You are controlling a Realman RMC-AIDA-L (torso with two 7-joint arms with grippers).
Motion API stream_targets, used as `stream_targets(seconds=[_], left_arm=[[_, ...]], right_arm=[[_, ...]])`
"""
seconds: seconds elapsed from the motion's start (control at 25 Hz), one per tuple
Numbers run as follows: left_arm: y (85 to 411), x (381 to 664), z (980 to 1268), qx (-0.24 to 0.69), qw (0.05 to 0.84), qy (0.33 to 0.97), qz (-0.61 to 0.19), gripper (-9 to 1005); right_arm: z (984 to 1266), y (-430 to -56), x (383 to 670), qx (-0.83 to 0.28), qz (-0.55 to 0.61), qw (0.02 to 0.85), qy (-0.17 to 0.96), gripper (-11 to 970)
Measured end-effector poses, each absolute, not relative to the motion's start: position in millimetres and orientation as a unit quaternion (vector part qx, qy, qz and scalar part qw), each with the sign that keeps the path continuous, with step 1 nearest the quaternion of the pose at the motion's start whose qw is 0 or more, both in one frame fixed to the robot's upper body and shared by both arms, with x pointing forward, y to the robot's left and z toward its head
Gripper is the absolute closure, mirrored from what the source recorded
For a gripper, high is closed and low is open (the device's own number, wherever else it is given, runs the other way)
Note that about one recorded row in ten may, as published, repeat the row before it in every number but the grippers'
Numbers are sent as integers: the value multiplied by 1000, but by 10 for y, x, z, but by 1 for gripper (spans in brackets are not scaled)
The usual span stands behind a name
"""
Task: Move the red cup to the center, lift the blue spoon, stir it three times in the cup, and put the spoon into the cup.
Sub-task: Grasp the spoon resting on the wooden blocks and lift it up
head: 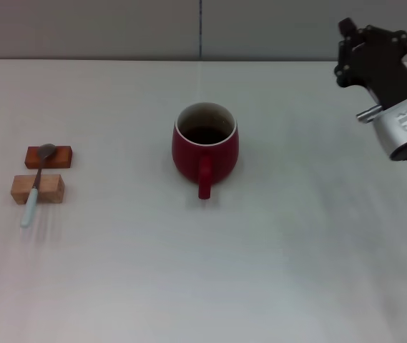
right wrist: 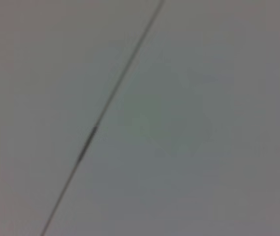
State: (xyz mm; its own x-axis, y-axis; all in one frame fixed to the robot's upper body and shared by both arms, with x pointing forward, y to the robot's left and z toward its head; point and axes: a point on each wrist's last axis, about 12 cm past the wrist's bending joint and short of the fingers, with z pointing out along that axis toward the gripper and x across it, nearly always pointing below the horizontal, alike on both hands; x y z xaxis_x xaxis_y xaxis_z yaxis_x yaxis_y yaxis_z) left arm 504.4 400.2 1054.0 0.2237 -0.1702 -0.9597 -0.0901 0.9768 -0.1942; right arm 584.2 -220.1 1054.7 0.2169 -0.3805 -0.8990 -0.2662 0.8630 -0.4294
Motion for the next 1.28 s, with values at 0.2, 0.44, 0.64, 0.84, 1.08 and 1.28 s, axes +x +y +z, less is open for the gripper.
stream_targets(seconds=[0.2, 0.44, 0.64, 0.84, 1.08, 1.28], left_arm=[[4049, 4926, 10477, -115, 767, 630, -28, 159], [4012, 4752, 10348, -123, 745, 652, -71, 160], [3968, 4628, 10290, -123, 735, 659, -103, 162], [3878, 4464, 10248, -108, 740, 653, -120, 163], [3766, 4281, 10208, -99, 748, 641, -137, 164], [3653, 4112, 10144, -77, 749, 644, -133, 166]], right_arm=[[10621, -2407, 5833, -171, -20, 763, 624, 954], [10634, -2520, 5854, -138, -14, 765, 629, 954], [10639, -2536, 5863, -138, -18, 765, 628, 954], [10645, -2566, 5874, -135, -24, 765, 629, 954], [10653, -2581, 5891, -138, -28, 765, 629, 954], [10664, -2589, 5913, -142, -32, 764, 628, 954]])
